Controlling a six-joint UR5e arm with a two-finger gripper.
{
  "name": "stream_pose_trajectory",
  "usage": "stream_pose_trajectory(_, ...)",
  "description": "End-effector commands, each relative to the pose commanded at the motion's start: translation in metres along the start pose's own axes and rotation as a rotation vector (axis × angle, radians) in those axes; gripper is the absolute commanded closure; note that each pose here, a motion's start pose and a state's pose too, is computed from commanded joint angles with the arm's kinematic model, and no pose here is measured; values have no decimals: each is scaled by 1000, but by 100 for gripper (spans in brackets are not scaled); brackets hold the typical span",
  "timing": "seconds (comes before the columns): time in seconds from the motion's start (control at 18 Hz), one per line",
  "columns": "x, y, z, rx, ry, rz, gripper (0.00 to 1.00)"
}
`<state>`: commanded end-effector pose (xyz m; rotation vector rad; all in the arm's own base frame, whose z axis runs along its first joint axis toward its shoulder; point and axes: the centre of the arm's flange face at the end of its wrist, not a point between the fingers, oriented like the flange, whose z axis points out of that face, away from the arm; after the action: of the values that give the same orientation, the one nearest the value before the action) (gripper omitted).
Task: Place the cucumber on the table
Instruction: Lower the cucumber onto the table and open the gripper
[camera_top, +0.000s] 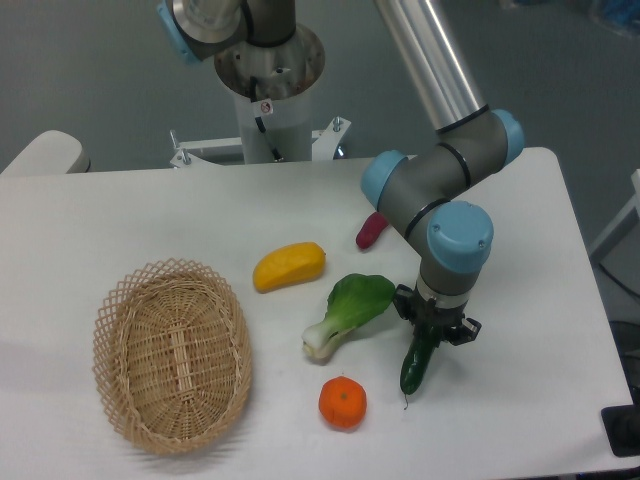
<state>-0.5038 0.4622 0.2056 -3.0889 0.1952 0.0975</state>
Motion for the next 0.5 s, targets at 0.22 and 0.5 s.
stream_pose_trajectory(0.22,-5,-2,-11,8,-22,-3,9)
stream_pose_trajectory(0.5,-11,-6,-60,41,-96,-8,0)
